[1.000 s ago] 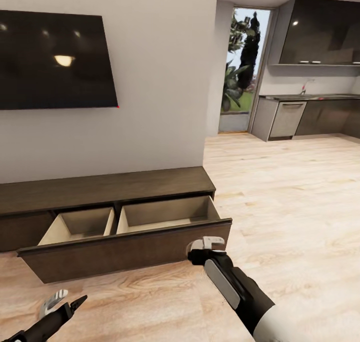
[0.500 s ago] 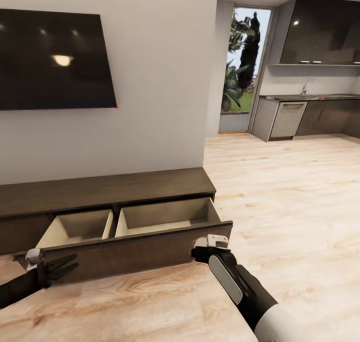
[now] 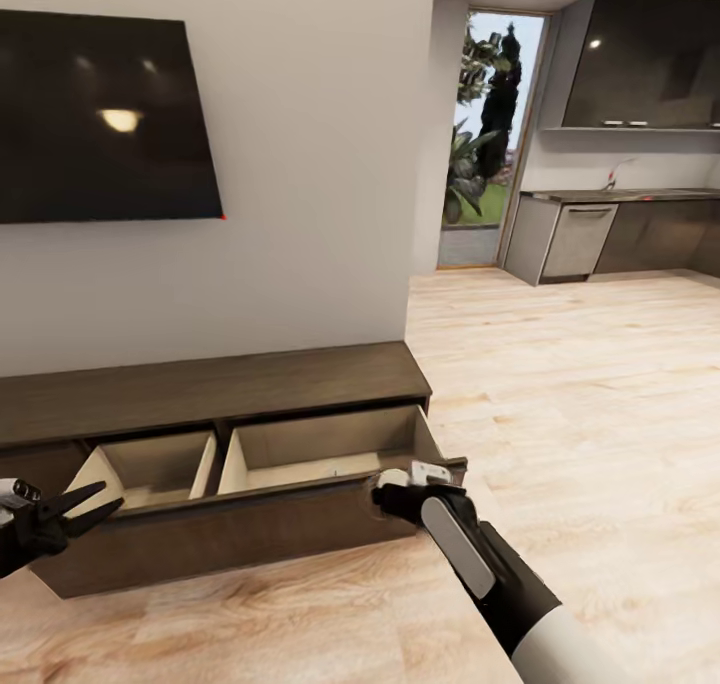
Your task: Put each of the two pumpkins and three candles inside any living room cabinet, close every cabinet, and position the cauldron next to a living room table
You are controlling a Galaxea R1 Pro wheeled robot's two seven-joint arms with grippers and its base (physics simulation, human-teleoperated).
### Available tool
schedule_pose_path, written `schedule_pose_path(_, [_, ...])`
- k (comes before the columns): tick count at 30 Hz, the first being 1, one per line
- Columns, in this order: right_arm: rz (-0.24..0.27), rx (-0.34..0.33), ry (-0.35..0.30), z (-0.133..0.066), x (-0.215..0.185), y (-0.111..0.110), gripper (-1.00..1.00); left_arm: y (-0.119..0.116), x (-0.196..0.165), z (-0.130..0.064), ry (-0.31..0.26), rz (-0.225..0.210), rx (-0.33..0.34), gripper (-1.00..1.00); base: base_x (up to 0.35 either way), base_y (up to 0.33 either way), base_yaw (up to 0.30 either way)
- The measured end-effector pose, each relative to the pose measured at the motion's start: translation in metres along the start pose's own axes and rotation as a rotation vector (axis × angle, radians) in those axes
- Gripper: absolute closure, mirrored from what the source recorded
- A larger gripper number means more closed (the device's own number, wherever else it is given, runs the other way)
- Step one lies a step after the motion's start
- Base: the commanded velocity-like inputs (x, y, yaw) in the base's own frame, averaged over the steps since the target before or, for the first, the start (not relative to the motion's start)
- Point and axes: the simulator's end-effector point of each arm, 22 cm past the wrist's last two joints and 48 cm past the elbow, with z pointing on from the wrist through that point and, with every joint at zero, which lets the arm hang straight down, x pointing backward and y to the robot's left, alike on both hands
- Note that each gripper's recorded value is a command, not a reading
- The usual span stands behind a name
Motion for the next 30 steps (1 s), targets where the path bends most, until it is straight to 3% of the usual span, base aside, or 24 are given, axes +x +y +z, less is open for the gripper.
schedule_pose_path(3, [0.093, -0.101, 0.035, -0.007, 0.002, 0.024, 1.00, -0.001, -0.001, -0.001, -0.003, 0.001, 0.003, -1.00, 0.266, 0.000, 0.000])
schedule_pose_path(5, [0.109, -0.120, 0.043, -0.009, 0.003, 0.028, 1.00, -0.002, -0.002, -0.001, -0.006, 0.001, 0.007, -1.00, 0.283, 0.000, 0.000])
schedule_pose_path(30, [0.110, -0.119, 0.053, -0.007, 0.006, 0.029, 1.00, -0.003, -0.001, 0.000, -0.009, -0.001, 0.014, -1.00, 0.238, 0.000, 0.000])
